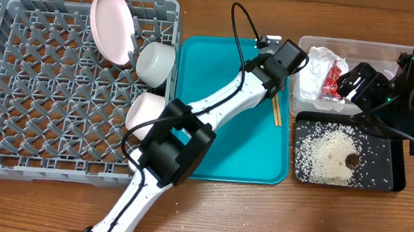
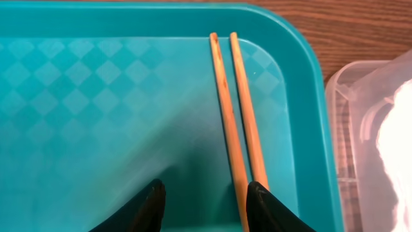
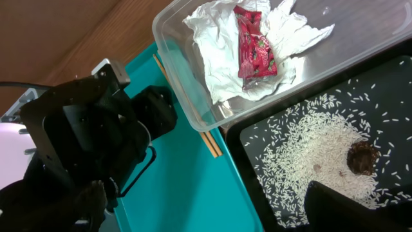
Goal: Sort waste into correct bins and load items into the dishwasher
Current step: 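Move left gripper over the wooden chopsticks on the teal tray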
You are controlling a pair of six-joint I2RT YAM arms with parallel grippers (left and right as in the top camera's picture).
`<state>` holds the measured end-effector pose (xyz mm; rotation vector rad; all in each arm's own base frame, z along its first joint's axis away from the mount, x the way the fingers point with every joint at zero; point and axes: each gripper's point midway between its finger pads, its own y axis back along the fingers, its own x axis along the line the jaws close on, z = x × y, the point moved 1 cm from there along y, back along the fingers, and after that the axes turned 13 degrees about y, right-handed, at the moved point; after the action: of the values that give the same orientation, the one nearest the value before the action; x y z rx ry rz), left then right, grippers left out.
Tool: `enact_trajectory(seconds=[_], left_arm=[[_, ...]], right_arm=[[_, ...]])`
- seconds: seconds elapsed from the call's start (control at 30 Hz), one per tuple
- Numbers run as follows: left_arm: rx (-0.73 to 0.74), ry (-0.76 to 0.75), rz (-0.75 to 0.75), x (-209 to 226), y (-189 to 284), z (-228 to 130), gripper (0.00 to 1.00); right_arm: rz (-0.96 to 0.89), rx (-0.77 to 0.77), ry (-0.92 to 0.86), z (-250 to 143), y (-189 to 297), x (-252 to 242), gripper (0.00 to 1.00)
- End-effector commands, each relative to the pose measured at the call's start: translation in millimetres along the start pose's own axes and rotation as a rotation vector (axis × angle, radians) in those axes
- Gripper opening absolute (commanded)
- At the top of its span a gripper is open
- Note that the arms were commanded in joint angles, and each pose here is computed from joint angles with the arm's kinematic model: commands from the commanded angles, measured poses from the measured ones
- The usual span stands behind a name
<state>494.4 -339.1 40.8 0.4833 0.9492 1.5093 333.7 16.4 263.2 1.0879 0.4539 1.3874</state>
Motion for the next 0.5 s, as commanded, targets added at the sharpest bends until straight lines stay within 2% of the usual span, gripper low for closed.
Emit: enact_trajectory(seconds=[0.0, 0.3, 0.47], left_arm=[[-0.002, -0.047, 0.016, -1, -15, -13, 0.45], [-0.003, -0.078, 0.015, -1, -21, -17, 0.46], [0.003, -0.092, 0.015, 0, -30, -23, 0.49]], right_arm=[[-0.007, -0.017, 0.004, 4, 2, -1, 1.0], [-0.007, -0.017, 0.004, 4, 2, -1, 1.0], [-0.007, -0.017, 0.004, 4, 2, -1, 1.0]])
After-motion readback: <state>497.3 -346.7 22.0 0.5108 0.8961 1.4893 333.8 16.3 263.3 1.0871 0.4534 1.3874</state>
